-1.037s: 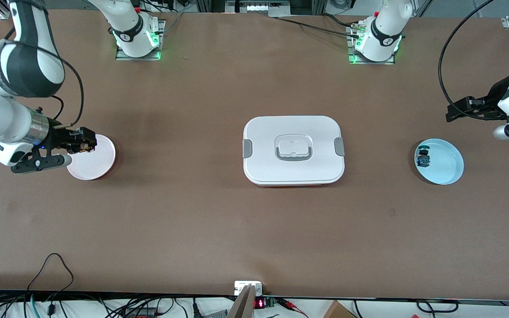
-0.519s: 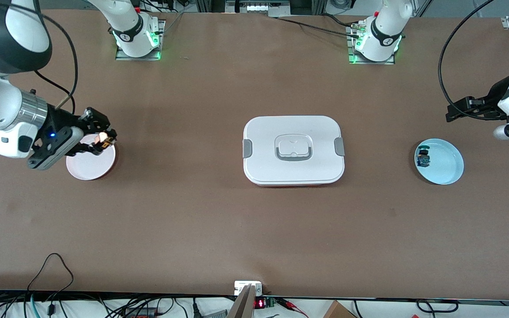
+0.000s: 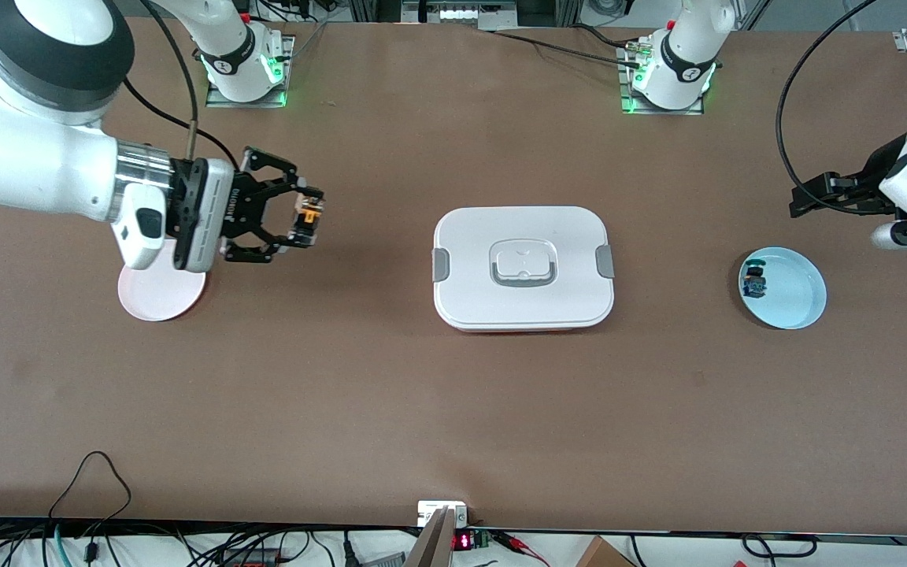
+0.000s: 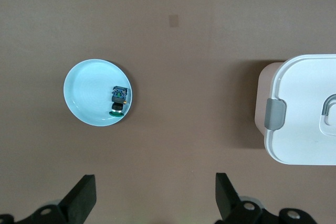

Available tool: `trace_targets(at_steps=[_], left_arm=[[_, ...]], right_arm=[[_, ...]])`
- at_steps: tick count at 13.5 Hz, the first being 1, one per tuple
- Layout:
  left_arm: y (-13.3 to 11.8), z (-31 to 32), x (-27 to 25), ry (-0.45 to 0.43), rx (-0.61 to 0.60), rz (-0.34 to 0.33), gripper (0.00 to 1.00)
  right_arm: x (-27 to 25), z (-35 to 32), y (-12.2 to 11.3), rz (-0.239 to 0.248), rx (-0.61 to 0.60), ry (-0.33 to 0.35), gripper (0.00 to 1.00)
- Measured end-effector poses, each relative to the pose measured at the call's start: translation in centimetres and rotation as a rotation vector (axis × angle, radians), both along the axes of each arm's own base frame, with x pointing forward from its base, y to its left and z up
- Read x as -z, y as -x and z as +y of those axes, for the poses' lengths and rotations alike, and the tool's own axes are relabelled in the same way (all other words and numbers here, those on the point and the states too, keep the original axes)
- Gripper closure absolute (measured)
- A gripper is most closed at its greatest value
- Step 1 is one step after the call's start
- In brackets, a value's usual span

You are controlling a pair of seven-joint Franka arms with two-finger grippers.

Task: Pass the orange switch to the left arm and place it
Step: 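Carry the switch over the box with the right gripper while the left gripper approaches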

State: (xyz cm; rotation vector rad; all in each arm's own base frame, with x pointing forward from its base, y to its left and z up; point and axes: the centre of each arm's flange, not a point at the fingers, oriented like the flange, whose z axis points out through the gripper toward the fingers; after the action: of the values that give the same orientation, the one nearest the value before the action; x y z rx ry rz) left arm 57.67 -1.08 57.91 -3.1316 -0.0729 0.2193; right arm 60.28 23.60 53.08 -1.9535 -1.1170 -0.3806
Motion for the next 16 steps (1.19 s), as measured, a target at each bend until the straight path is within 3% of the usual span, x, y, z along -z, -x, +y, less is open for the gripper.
trace_targets(at_steps=[3, 5, 9, 12, 14, 16], left_arm=[[-0.8, -0.2, 2.0, 0.020, 0.001, 0.034, 0.00], [-0.7, -1.4, 2.1, 0.113, -0.002, 0.054, 0.00], [-0.9, -6.4, 3.5, 0.545, -0.022, 0.184, 0.00], [-3.2, -9.8, 6.4, 0.939, -0.179, 0.342, 0.00], [-4.7, -12.1, 7.4, 1.090, -0.259, 0.394, 0.00], [-4.9, -16.3, 6.5, 1.162, -0.273, 0.388, 0.00]], right_arm=[[1.0, 2.3, -0.8, -0.143, -0.054, -0.163, 0.28], [1.9, 3.6, -1.2, -0.229, -0.071, -0.234, 0.28], [3.9, 8.0, -0.8, -0.344, -0.111, -0.448, 0.28], [4.9, 10.6, -0.2, -0.404, -0.113, -0.561, 0.28], [5.3, 12.1, 0.1, -0.432, -0.082, -0.594, 0.28], [6.5, 14.8, 0.9, -0.460, -0.016, -0.642, 0.28]])
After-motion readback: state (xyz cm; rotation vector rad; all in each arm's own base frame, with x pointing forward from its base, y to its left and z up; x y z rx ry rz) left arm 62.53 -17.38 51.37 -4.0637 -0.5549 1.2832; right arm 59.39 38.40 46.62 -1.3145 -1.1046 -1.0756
